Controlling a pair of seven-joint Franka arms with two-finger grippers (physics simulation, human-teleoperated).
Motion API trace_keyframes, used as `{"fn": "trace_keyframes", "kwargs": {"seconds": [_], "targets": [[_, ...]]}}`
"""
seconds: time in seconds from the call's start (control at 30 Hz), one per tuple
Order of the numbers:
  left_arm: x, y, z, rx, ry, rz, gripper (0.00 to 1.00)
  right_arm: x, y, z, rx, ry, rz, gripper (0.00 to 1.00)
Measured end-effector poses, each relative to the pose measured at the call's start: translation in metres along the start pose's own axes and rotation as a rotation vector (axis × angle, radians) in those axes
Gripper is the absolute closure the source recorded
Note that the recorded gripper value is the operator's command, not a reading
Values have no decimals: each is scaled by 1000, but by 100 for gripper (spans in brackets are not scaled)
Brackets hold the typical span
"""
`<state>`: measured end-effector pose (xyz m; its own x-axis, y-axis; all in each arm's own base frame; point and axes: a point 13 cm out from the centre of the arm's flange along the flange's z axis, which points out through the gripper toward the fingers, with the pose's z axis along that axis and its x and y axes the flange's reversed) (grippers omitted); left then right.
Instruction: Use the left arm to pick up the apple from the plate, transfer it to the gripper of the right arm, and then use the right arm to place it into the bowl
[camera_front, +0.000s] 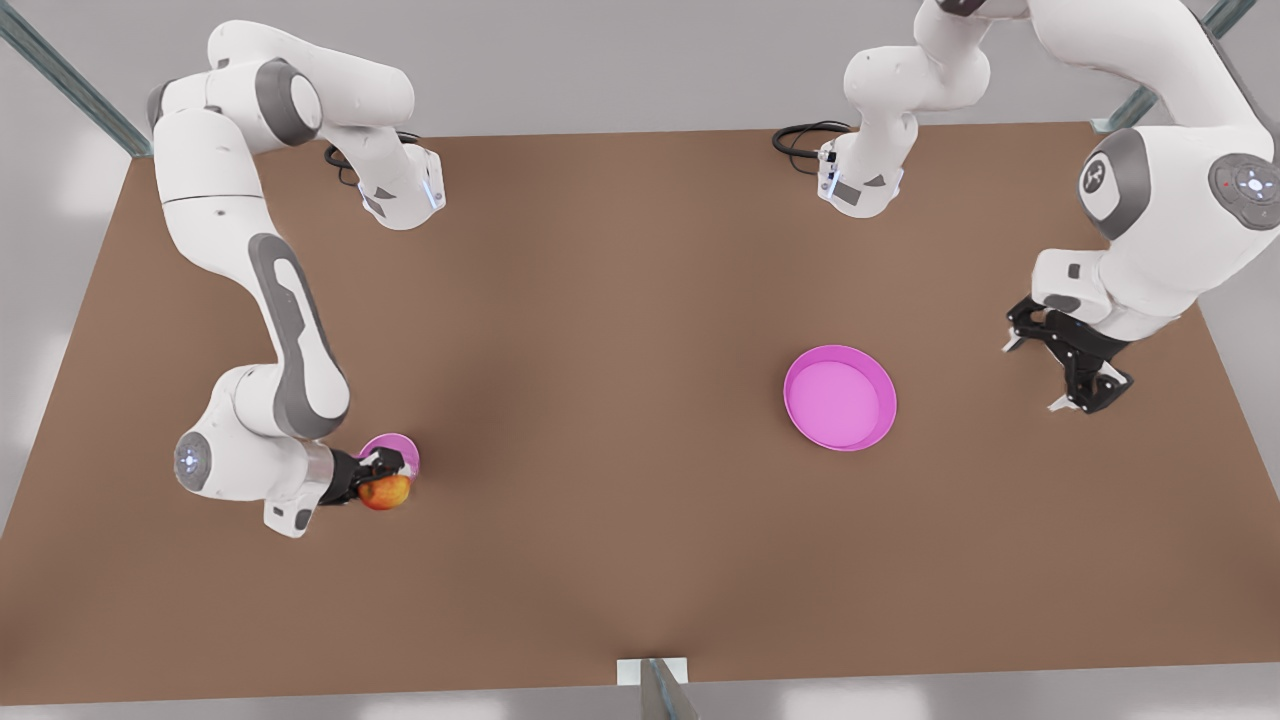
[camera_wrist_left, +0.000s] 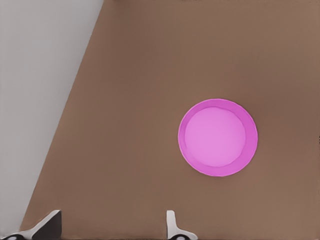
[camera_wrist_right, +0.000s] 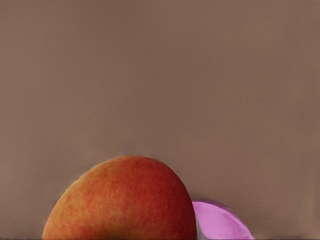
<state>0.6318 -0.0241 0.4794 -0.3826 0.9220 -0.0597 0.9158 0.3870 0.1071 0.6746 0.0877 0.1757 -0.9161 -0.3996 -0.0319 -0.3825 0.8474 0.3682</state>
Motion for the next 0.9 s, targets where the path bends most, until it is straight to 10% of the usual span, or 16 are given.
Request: {"fn": "trace_keyframes", "kwargs": {"seconds": [0.4,0.67,0.9], "targets": [[5,5,49,80,101,-592,0,78,-27,46,109,99,-58,29],[3,3,50,69,119,-865,0,65,-36,41,148,48,-83,0],[1,1,52,64,128,-1021,0,-66,47,-260,416,-212,-258,0]]}}
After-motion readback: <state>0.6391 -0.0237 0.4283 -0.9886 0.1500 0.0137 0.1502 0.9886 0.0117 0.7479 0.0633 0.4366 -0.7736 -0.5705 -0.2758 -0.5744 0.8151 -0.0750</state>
